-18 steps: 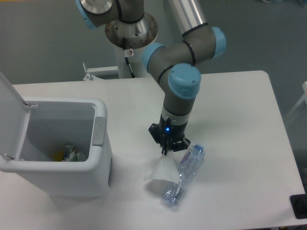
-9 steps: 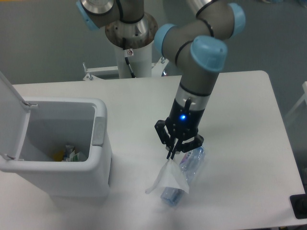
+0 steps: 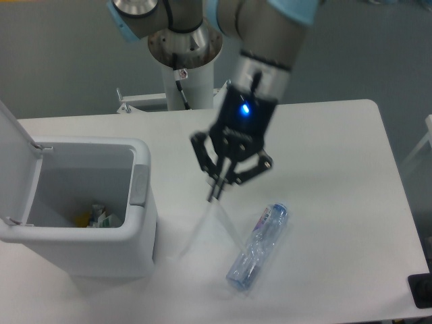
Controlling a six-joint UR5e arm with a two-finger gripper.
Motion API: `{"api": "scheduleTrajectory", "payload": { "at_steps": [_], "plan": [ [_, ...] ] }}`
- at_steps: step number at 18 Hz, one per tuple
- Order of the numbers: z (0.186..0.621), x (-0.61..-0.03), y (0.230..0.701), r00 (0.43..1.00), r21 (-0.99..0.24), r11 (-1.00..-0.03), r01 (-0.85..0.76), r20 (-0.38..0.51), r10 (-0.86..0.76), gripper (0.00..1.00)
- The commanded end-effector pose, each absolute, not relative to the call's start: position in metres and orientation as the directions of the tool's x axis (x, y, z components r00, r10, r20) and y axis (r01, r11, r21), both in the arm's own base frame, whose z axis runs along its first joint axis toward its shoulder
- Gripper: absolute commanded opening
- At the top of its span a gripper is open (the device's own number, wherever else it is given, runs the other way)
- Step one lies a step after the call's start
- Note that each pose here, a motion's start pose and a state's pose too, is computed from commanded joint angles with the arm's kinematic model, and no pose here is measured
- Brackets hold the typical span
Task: Place the trash in the trash can
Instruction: 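Lift the tissue and carry it over the white bin, then open the gripper to drop the tissue into the bin, then move the gripper back down over the clear water bottle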
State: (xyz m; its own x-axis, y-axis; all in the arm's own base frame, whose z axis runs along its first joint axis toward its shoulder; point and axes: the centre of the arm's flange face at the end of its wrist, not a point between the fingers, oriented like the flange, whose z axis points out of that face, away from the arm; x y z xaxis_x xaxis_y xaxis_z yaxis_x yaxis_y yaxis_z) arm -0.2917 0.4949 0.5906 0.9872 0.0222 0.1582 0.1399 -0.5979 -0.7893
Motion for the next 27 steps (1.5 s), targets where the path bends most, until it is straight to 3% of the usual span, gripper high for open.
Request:
{"api": "scheduleTrajectory", "payload": {
  "at_steps": [3, 7, 8, 9, 11, 12, 19, 27],
  "plan": [
    [0.59, -0.25, 0.504, 0.985, -0.783, -0.61, 0.124, 0.173, -0.022, 0.0],
    [0.558, -0.209, 0.519, 0.973, -0.752, -0.651, 0.106, 0.213, -0.087, 0.01],
    [0.551, -0.202, 0.52, 0.971, -0.747, -0.658, 0.099, 0.218, -0.1, 0.06],
    [0.546, -0.197, 0.519, 0.97, -0.743, -0.662, 0.096, 0.22, -0.107, 0.21],
    [0.541, -0.196, 0.519, 0.969, -0.742, -0.664, 0.096, 0.223, -0.109, 0.8],
    [0.541, -0.196, 0.52, 0.969, -0.742, -0.663, 0.095, 0.222, -0.11, 1.0],
    [0.544, -0.21, 0.519, 0.973, -0.749, -0.655, 0.1, 0.211, -0.092, 1.0],
    [0.508, -0.35, 0.499, 0.976, -0.736, -0.643, 0.213, 0.191, 0.104, 1.0]
  ]
}}
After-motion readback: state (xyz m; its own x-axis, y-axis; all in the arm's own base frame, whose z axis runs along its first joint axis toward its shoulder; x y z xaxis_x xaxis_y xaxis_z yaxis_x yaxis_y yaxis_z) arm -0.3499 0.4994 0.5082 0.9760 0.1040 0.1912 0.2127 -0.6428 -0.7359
